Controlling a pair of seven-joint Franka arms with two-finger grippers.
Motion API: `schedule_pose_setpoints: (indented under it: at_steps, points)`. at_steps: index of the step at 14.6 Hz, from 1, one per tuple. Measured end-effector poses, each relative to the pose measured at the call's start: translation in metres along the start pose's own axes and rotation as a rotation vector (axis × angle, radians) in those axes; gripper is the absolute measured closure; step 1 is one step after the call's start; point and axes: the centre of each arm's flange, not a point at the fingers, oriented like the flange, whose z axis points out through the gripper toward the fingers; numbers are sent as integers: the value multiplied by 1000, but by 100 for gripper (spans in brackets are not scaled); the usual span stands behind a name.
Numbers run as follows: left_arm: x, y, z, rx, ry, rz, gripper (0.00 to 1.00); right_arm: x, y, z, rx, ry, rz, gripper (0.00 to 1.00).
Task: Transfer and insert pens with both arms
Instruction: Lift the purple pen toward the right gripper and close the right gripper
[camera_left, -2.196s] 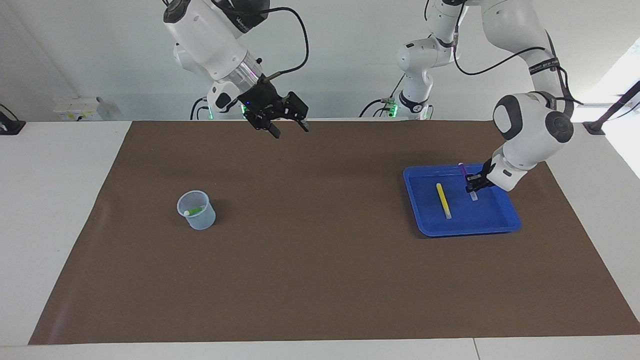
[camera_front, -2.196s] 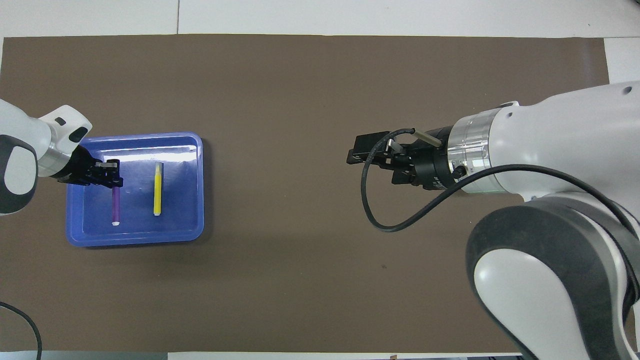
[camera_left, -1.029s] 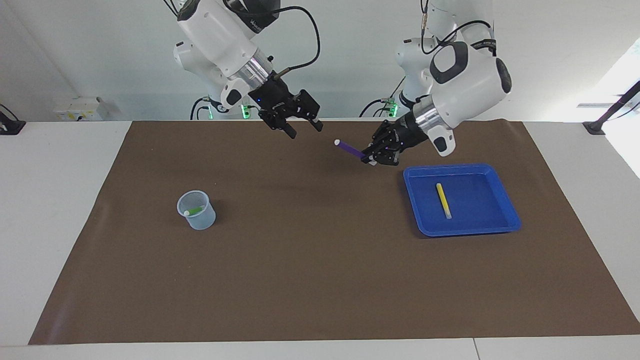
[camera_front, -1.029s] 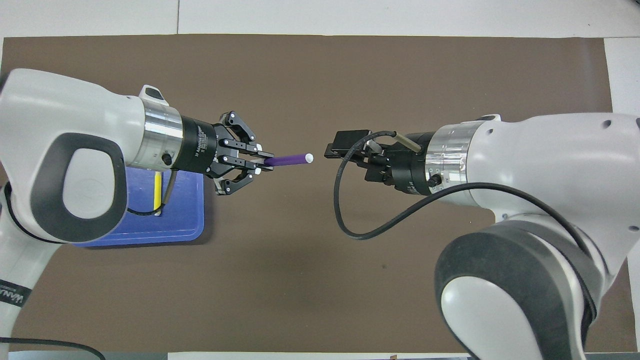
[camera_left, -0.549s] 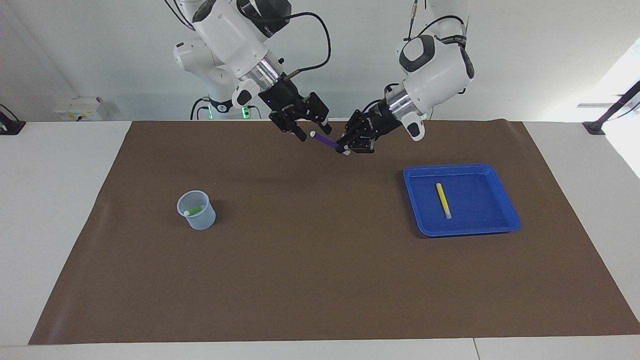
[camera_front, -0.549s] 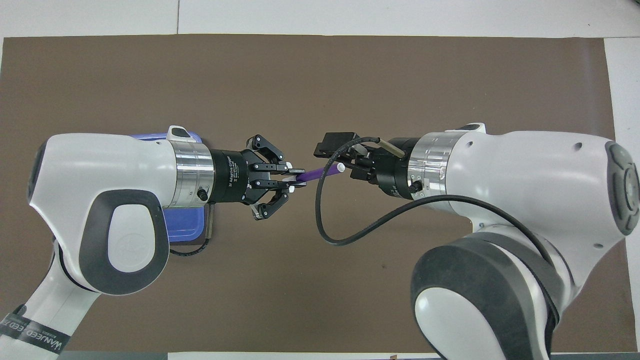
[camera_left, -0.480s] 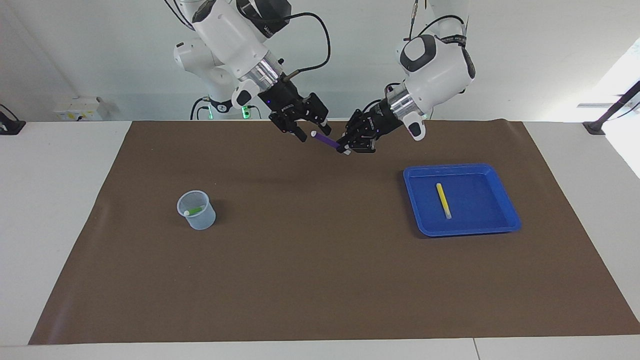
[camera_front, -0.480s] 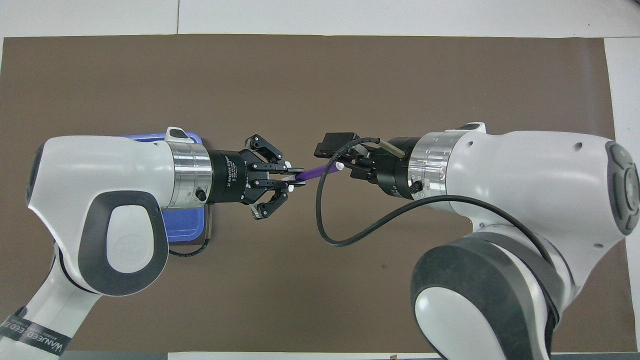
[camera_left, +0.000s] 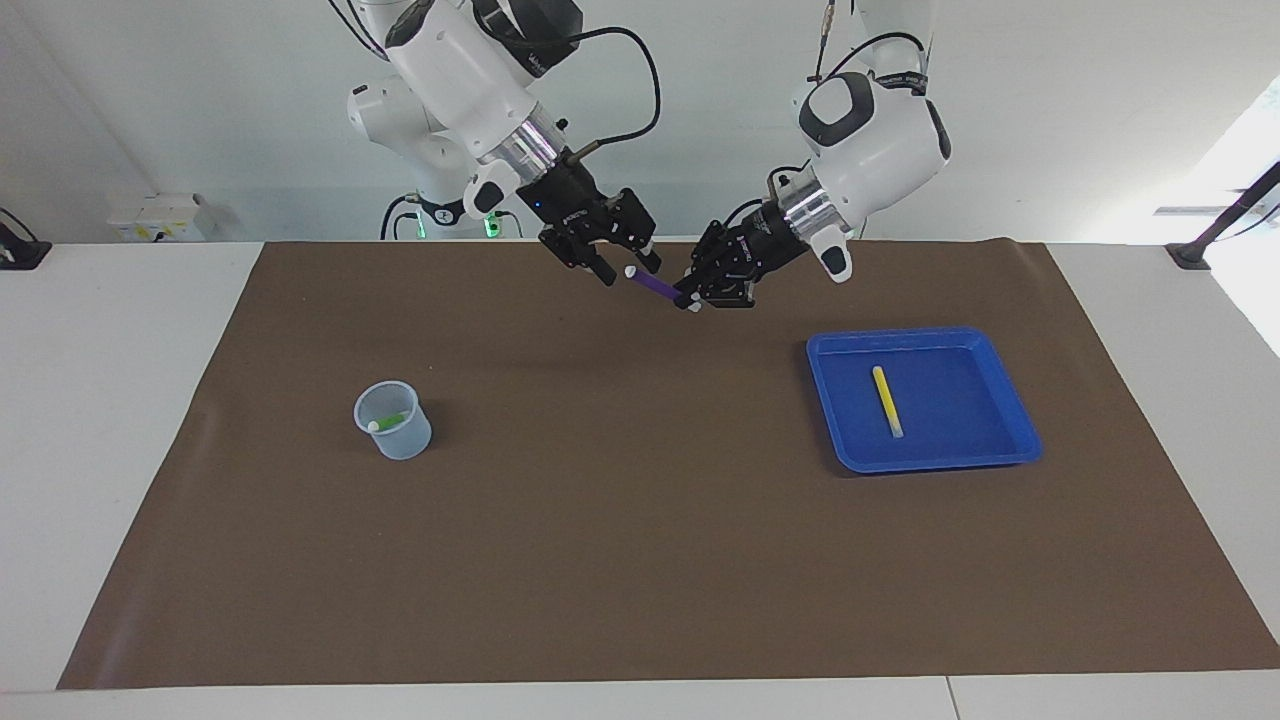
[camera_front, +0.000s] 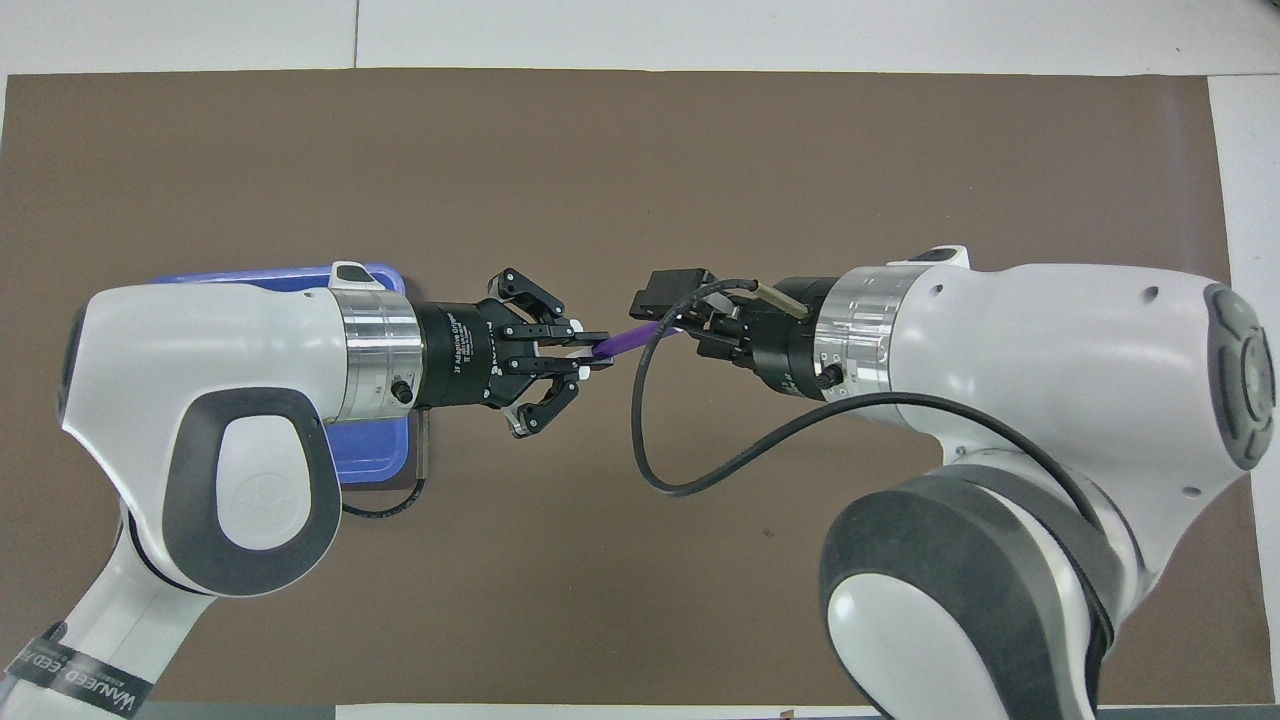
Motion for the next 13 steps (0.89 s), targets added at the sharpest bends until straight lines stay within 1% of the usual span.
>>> schedule_pose_setpoints:
  at_steps: [3, 4, 5, 6, 7, 8, 13]
  points:
    - [-1, -1, -1, -3, -10, -5, 83, 0, 0, 0, 0, 0, -1, 25]
    - [-1, 0, -1, -8, -11, -6, 83, 0, 0, 0, 0, 0, -1, 30]
    - [-2, 0, -2, -13, -12, -7, 83, 0, 0, 0, 0, 0, -2, 30]
    - [-1, 1, -2, -16, -13, -9, 83, 0, 0, 0, 0, 0, -3, 35]
    - [-1, 1, -2, -18, -15, -11, 83, 0, 0, 0, -1, 0, -3, 35]
    - [-1, 1, -2, -20, -19, -16, 83, 0, 1, 0, -1, -1, -2, 37]
    - [-1, 2, -2, -32, -26, -25, 83, -1, 1, 0, -1, -1, -3, 39]
